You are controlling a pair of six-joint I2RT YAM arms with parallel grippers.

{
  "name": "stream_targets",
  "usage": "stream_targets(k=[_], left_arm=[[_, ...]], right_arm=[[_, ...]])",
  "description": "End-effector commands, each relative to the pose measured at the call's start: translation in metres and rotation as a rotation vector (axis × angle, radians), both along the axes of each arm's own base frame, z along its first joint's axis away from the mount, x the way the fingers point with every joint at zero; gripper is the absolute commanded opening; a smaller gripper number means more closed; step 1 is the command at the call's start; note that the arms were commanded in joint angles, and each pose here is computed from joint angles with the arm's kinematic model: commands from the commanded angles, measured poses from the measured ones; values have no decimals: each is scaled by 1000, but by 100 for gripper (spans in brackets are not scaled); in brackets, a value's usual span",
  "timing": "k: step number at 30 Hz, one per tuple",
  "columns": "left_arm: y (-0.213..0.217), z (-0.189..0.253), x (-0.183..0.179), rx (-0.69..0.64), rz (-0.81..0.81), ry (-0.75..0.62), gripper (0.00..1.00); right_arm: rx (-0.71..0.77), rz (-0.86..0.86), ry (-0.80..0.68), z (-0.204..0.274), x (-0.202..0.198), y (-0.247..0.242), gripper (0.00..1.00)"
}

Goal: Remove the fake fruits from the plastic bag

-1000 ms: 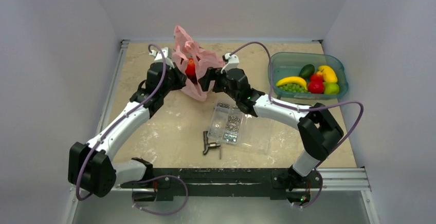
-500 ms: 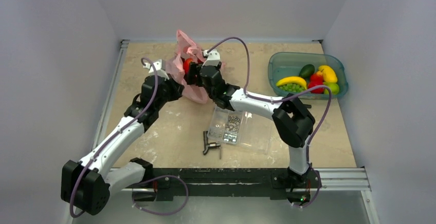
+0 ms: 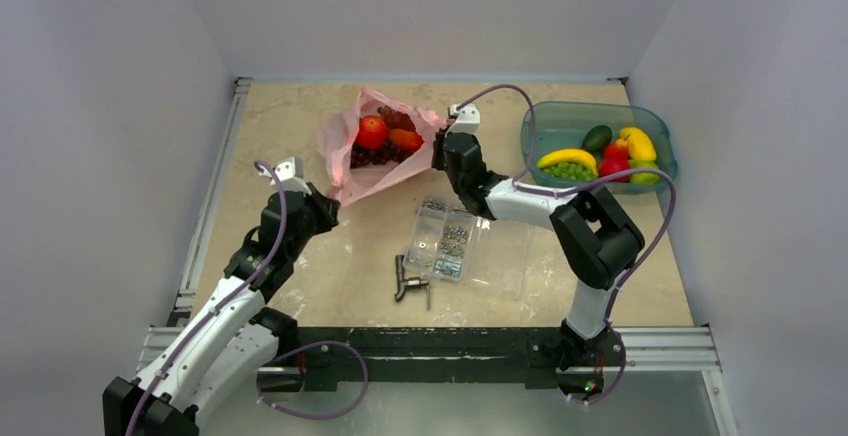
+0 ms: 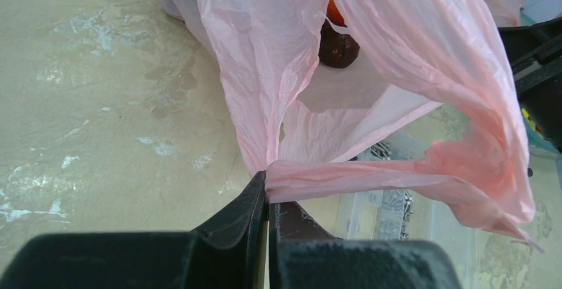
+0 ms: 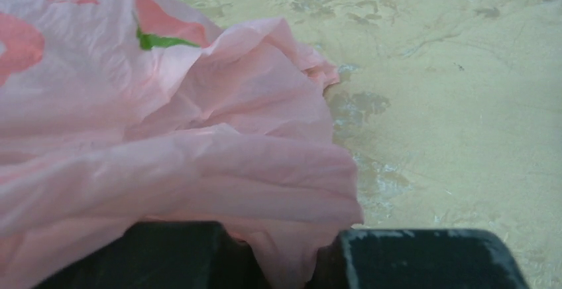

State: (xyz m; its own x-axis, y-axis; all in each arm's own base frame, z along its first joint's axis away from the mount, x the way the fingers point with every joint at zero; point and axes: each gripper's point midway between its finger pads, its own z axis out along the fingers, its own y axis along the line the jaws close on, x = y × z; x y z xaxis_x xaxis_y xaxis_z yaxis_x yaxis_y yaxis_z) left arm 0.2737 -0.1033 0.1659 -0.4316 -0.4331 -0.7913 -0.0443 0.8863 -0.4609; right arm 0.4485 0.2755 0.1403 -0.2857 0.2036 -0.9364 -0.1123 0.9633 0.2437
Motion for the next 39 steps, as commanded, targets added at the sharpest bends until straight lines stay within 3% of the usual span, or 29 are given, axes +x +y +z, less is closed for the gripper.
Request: stream_targets(k=[1, 7, 10, 14, 16, 23, 29, 39], left_arm=[[13, -10, -4, 39, 32, 9, 0], [-7, -7, -4, 0, -59, 39, 0], [-10, -8, -4, -1, -82, 35, 0], [-10, -8, -2, 13, -86, 16, 0], [-9, -8, -2, 17, -88, 12, 0], [-12, -9, 0, 9, -94, 15, 0], [-10, -7, -3, 11, -90, 9, 0], [-5, -7, -7, 17, -73, 10, 0]], right_arm=[[-10, 47, -81, 40, 3, -7, 16], [-20, 86, 12, 48, -28, -7, 50], [-63, 148, 60, 53, -56, -8, 62], [-113, 182, 18, 75, -101, -14, 79], [-105, 214, -5, 89, -121, -15, 83], [82, 430, -81, 133, -153, 37, 78], [128, 491, -66, 139, -118, 102, 56], [15, 432, -86, 94, -29, 152, 57]])
